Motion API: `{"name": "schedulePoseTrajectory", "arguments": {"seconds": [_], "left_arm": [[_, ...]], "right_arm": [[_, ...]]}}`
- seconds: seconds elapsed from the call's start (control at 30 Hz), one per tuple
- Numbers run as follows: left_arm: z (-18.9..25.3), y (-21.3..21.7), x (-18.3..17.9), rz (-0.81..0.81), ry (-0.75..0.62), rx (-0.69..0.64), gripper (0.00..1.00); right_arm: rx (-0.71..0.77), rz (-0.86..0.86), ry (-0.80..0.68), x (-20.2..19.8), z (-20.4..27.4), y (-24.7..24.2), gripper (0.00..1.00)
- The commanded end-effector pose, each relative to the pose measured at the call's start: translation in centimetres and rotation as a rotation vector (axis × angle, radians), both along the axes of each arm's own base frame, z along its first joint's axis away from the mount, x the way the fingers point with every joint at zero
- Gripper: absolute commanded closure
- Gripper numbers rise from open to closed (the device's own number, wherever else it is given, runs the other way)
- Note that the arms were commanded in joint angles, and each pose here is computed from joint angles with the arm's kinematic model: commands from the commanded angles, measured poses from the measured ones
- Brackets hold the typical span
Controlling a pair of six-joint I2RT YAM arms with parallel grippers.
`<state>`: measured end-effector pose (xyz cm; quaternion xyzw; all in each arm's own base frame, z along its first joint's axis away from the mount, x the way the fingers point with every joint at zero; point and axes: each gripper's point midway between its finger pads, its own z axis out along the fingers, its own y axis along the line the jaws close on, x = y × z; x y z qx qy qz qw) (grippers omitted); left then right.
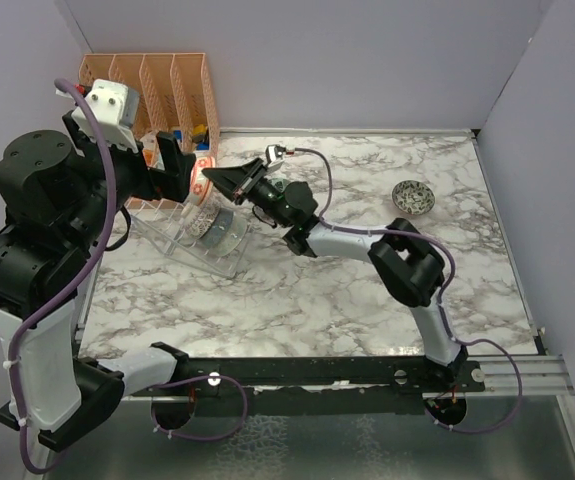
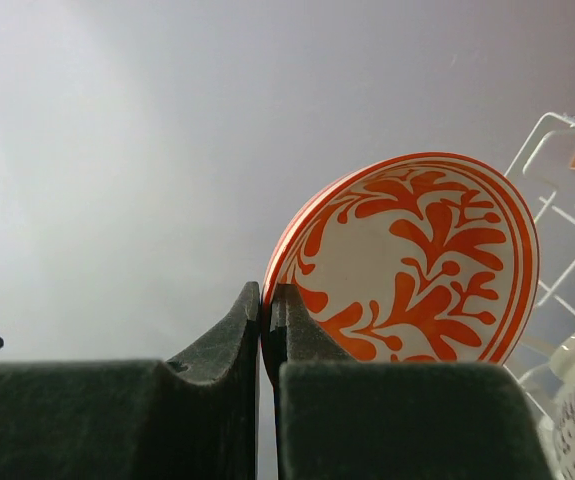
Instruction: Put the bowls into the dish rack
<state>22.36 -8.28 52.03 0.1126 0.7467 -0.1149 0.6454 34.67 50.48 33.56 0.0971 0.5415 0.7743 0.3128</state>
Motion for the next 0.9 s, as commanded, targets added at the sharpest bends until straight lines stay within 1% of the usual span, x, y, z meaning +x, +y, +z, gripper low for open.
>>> {"name": "schedulePoseTrajectory", "arguments": {"seconds": [0.0,0.13,0.3,0.67,0.87], "left_arm": [[1.1,-0.2,-0.8,-0.023,-0.04,-0.026,0.01],[1.0,-0.2,-1.0,-0.031,-0.04,-0.028,0.01],[0.6,-0.3,-1.2,-0.035,-0.032,-0.025,0.01],[0.5,-0.6,-1.3,-0.048,-0.03,-0.019,0.01],[0.5,-0.4,-1.4,-0.043,-0.031,-0.013,0.01]], "right_arm": [[0.376,0.027,0.003,-2.2,6.4,-0.5,0.99],[0.415,0.05,0.06,-2.4,5.2,0.8,0.99],[0.379,0.056,0.112,-3.0,3.8,2.1,0.99],[0.322,0.056,0.208,-2.0,0.4,3.5,0.99],[0.279,0.045,0.244,-1.7,-0.5,4.0,0.99]]}}
